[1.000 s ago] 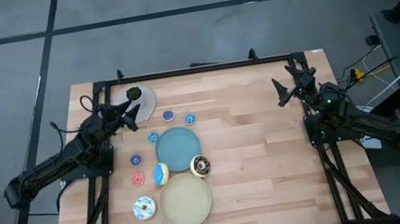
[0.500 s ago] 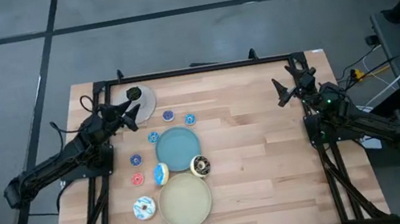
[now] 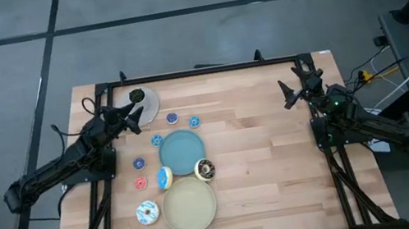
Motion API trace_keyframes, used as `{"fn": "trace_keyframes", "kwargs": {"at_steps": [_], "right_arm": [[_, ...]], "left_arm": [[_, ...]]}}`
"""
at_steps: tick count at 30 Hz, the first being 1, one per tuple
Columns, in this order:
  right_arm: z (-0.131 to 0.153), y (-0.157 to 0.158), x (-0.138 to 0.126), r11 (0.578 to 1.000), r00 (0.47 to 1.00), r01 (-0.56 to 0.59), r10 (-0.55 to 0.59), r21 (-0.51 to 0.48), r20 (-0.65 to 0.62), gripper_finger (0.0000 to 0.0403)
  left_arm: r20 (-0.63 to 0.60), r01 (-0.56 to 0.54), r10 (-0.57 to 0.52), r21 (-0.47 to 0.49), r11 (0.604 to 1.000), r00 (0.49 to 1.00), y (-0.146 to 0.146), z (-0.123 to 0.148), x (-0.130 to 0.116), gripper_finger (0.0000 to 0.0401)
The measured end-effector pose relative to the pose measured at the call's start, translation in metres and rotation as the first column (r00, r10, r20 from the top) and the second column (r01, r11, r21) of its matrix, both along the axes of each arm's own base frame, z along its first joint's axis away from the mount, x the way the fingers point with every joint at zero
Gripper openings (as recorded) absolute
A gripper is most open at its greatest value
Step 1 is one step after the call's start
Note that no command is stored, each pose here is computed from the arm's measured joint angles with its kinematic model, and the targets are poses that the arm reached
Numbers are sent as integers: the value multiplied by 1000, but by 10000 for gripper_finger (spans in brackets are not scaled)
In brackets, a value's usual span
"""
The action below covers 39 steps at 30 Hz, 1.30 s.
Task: Pick & Place donuts
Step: Put the right small light blue donut on the gray plate
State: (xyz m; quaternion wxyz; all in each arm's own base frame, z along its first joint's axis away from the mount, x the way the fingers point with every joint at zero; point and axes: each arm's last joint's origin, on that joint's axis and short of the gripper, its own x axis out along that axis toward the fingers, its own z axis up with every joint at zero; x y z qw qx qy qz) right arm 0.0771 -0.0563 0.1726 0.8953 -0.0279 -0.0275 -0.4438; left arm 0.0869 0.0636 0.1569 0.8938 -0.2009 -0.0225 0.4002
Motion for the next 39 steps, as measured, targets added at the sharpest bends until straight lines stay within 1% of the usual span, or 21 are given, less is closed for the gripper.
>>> {"fn": "trace_keyframes", "kwargs": {"at_steps": [4, 7, 11, 23, 28, 30, 34, 39], "right_arm": [[0, 0, 0, 1000, 1000, 0, 0, 0, 0, 365], [0, 0, 0, 1000, 1000, 0, 0, 0, 0, 365], [0, 0, 0, 1000, 1000, 0, 0, 0, 0, 365], [0, 0, 0, 1000, 1000, 0, 0, 0, 1, 365], [0, 0, 0, 1000, 1000, 0, 0, 0, 0, 365], [0, 0, 0, 1000, 1000, 0, 0, 0, 0, 365], [0, 0, 0, 1000, 1000, 0, 0, 0, 0, 365], [0, 0, 0, 1000, 1000, 0, 0, 0, 0, 365]], "left_arm": [[-9, 30, -30, 60, 998, 1000, -1, 18, 0, 239], [-53, 25, -22, 71, 997, 998, -2, 31, -3, 239], [-81, 21, -14, 94, 995, 997, -5, 57, -7, 239], [-132, 24, -16, 61, 998, 991, -12, 141, -19, 239], [-169, 26, -20, 36, 999, 985, -12, 174, -19, 239], [-192, 29, -23, 31, 999, 981, -11, 186, -18, 239], [-251, 45, -30, 55, 997, 968, -9, 209, -13, 239], [-342, 77, -52, 59, 995, 938, -4, 230, -6, 239]]}}
